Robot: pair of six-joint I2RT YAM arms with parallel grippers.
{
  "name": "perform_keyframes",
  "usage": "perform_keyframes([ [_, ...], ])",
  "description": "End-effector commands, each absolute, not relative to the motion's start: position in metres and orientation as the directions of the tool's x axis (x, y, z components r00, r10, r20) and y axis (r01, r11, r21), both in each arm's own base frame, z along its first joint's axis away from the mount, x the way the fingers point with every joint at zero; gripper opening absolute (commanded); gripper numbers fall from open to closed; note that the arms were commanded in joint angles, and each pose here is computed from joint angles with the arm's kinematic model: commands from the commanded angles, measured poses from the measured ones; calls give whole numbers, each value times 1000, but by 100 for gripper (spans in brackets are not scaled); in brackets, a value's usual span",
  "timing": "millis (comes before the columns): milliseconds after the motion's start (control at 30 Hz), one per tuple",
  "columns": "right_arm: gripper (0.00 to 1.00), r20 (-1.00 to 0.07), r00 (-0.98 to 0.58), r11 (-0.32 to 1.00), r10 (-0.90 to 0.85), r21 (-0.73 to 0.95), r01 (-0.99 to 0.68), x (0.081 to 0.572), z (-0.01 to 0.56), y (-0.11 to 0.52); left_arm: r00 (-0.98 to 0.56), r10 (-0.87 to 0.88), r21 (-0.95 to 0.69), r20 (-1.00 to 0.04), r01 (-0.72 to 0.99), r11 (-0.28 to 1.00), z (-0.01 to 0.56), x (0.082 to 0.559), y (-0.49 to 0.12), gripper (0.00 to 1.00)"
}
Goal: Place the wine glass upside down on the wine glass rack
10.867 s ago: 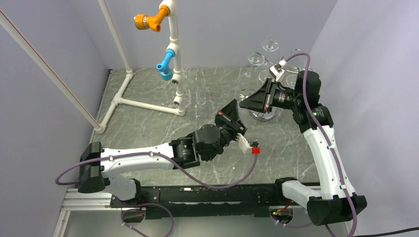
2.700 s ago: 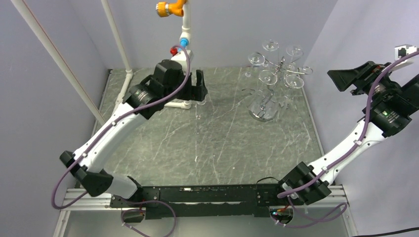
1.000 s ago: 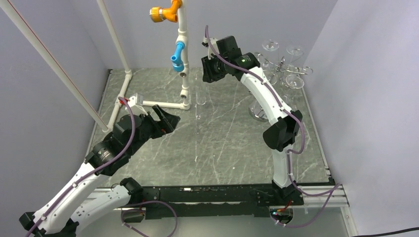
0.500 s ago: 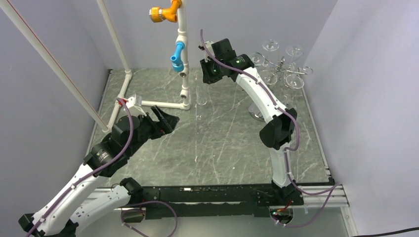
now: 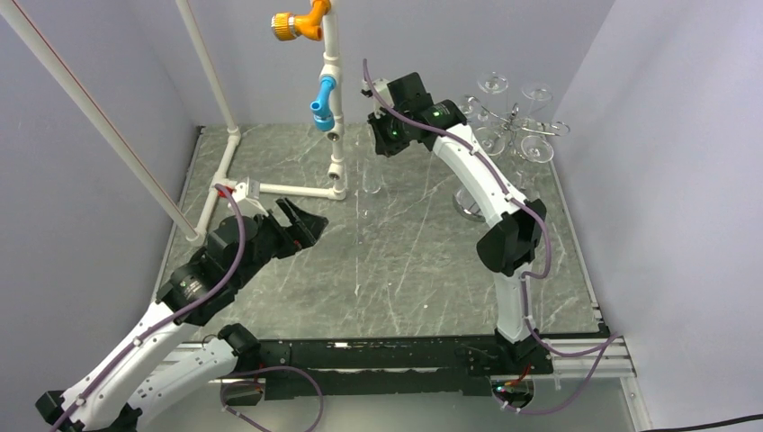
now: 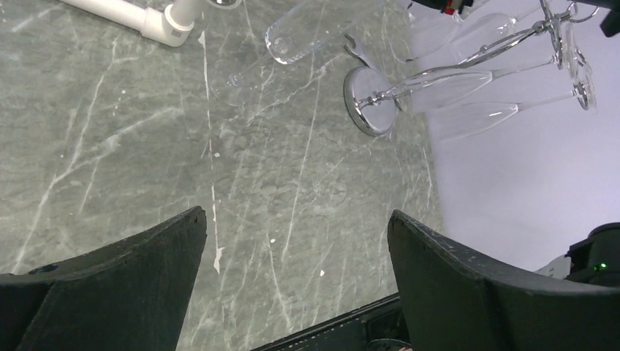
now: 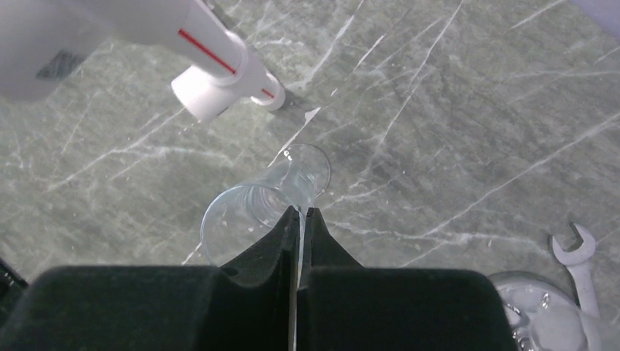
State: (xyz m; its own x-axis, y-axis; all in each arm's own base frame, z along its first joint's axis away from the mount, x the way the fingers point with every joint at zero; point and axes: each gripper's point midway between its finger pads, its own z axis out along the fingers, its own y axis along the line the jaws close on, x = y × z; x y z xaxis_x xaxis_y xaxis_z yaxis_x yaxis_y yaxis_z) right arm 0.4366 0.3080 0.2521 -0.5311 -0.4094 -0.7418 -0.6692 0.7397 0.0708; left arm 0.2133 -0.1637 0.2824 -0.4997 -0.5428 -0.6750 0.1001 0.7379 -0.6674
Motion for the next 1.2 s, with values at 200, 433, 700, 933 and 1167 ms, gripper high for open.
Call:
perform_keyframes([
  [200, 0, -836, -452, 665, -311, 148, -732, 372, 334, 296, -533, -645, -795, -547, 89, 600, 251, 216, -186, 99],
  [433, 0, -834, -487, 598, -258, 258, -759, 329, 350, 294, -542, -713, -870, -445, 72, 489, 221, 220, -198, 99],
  [700, 0, -825, -525, 504, -210, 369, -781, 297, 366, 294, -521, -797, -941, -306, 37, 337, 208, 224, -202, 99],
  [933, 0, -810, -562, 434, -169, 451, -780, 288, 376, 292, -530, -818, -962, -224, -13, 272, 198, 225, -206, 88],
  [1167, 0, -805, -575, 385, -145, 490, -782, 278, 386, 290, -519, -832, -959, -194, -80, 273, 187, 225, -201, 77],
])
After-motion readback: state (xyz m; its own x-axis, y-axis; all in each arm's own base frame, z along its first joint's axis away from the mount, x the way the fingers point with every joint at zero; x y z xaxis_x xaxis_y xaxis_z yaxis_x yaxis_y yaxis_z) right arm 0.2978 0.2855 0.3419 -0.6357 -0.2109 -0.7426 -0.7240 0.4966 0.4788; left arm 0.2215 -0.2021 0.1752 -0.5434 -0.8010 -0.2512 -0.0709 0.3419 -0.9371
